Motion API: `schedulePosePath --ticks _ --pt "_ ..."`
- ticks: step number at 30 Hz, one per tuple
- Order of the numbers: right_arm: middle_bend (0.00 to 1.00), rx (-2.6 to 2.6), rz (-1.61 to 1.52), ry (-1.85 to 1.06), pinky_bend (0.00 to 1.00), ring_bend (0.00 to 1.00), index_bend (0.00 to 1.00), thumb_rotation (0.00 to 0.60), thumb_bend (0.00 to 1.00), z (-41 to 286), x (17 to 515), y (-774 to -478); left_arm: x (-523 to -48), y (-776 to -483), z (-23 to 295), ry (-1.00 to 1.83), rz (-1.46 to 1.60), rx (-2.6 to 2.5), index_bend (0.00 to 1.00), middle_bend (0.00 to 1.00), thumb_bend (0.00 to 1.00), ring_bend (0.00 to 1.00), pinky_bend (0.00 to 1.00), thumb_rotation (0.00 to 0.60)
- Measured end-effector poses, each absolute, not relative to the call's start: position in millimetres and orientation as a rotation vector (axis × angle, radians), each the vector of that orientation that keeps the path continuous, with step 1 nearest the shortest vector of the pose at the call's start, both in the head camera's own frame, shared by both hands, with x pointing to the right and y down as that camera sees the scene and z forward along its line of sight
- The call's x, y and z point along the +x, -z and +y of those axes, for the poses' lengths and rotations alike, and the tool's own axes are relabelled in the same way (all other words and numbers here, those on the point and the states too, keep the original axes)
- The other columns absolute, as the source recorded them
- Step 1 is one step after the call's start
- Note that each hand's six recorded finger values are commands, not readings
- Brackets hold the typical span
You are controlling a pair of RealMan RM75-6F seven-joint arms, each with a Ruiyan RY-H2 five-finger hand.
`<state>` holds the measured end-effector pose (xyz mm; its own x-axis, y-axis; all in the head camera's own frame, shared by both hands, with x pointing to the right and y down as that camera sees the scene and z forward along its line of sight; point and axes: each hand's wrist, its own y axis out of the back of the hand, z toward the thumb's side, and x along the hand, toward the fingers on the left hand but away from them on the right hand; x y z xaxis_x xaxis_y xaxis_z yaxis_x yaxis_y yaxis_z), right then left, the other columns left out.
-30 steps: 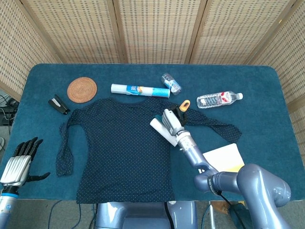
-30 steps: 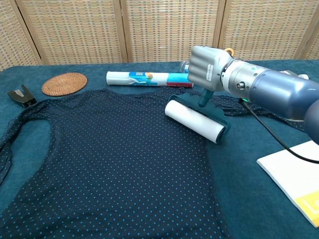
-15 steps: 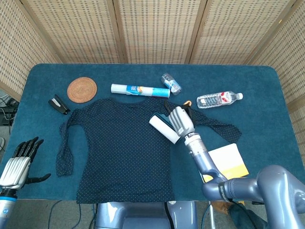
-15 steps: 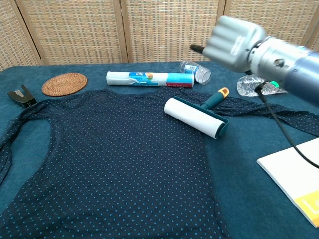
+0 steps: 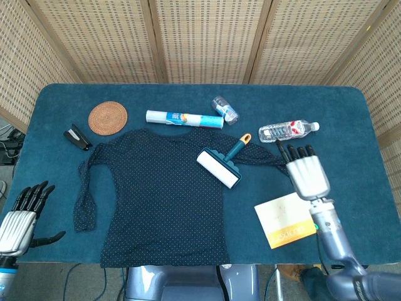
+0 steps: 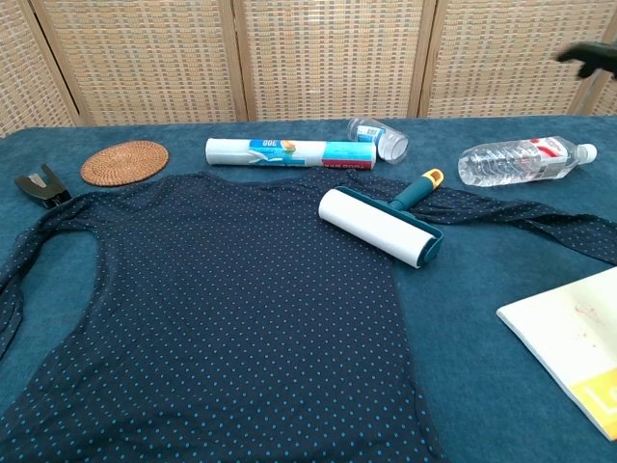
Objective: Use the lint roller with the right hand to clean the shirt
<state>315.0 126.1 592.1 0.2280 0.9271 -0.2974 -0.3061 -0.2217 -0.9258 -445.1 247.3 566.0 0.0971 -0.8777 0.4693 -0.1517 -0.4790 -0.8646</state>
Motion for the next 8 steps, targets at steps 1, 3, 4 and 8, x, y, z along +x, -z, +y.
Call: schedulePosePath --ticks 1,3,4,8 --pt "0.0 -1.322 -0.688 -1.322 0.0 0.0 0.0 0.6 0.0 136 325 -590 -445 -565 248 1.423 1.021 -1.725 0.0 0.0 0.0 0.0 0.0 0.6" --pt "0.0 -1.367 -0.734 -1.346 0.0 0.0 0.0 0.6 0.0 157 343 -587 -444 -562 249 1.398 1.033 -1.709 0.0 0.0 0.0 0.0 0.0 0.6" --pt "0.0 -1.381 -0.751 -1.353 0.0 0.0 0.0 0.6 0.0 165 348 -586 -443 -560 250 1.388 1.038 -1.704 0.0 0.0 0.0 0.0 0.0 0.6" --pt "0.0 -1.384 -0.781 -1.36 0.0 0.0 0.0 0.6 0.0 180 363 -584 -443 -557 254 1.374 1.048 -1.695 0.0 0.0 0.0 0.0 0.0 0.6"
